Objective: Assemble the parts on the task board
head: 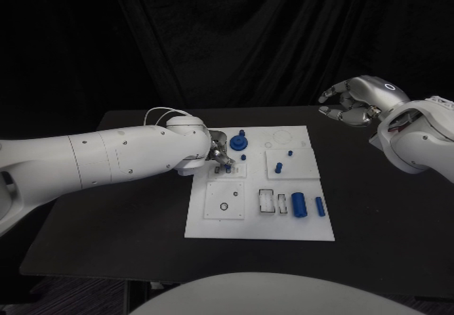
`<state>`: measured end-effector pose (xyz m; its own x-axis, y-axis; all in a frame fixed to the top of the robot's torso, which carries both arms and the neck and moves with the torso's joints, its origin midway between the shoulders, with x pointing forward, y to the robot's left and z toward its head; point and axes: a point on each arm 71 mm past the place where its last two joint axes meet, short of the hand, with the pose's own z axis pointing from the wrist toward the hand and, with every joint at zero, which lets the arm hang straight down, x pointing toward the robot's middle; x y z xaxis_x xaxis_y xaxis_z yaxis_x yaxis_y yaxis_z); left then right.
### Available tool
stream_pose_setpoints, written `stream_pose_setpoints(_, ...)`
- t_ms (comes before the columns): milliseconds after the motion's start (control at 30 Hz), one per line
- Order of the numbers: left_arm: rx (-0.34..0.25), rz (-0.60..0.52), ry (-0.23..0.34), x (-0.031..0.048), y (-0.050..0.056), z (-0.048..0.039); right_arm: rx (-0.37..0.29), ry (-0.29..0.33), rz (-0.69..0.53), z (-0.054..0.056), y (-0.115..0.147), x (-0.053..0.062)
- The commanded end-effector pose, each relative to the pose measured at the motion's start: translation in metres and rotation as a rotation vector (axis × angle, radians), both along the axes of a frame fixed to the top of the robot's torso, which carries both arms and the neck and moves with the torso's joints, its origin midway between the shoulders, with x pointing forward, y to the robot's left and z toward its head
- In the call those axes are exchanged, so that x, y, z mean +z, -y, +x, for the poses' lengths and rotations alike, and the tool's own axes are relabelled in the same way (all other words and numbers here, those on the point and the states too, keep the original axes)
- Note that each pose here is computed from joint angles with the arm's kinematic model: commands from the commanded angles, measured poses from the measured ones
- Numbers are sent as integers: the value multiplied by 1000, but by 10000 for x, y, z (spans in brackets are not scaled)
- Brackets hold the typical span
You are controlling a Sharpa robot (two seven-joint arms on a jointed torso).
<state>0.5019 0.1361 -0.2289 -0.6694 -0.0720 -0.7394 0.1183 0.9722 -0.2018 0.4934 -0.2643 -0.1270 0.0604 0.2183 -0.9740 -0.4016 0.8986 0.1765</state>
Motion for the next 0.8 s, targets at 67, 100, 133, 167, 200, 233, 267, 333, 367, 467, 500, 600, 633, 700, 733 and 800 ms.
stream_pose_setpoints(67,5,-7,-5,-31,14,-14,-17,-12,-5,3,10,-18)
stream_pose_setpoints(100,6,-7,-6,-40,11,-17,-18,-13,-5,2,12,-19)
stream_pose_setpoints(133,7,-6,-8,-47,8,-20,-19,-14,-6,2,14,-19)
stream_pose_setpoints(167,9,-6,-9,-55,4,-23,-19,-14,-6,2,16,-20)
stream_pose_setpoints(200,11,-6,-9,-62,0,-27,-20,-15,-6,2,19,-20)
stream_pose_setpoints(233,13,-7,-10,-71,-5,-32,-21,-16,-7,2,23,-21)
stream_pose_setpoints(267,14,-7,-11,-79,-9,-36,-22,-16,-7,2,26,-21)
stream_pose_setpoints(333,16,-7,-13,-91,-16,-43,-23,-16,-7,2,30,-22)
stream_pose_setpoints(367,17,-7,-14,-96,-19,-46,-24,-17,-8,3,31,-22)
stream_pose_setpoints(467,18,-7,-17,-108,-26,-57,-24,-18,-9,4,31,-25)
stream_pose_setpoints(500,17,-7,-18,-112,-25,-61,-24,-19,-9,4,30,-26)
stream_pose_setpoints(600,15,-7,-21,-119,-23,-71,-24,-20,-9,4,28,-29)
stream_pose_setpoints(633,15,-7,-21,-121,-21,-75,-24,-21,-9,4,27,-30)
stream_pose_setpoints(700,13,-7,-24,-125,-18,-85,-23,-21,-10,4,25,-32)
stream_pose_setpoints(733,12,-7,-24,-126,-18,-87,-23,-21,-10,4,25,-33)
stream_pose_setpoints(800,12,-7,-26,-130,-20,-91,-24,-22,-10,3,26,-34)
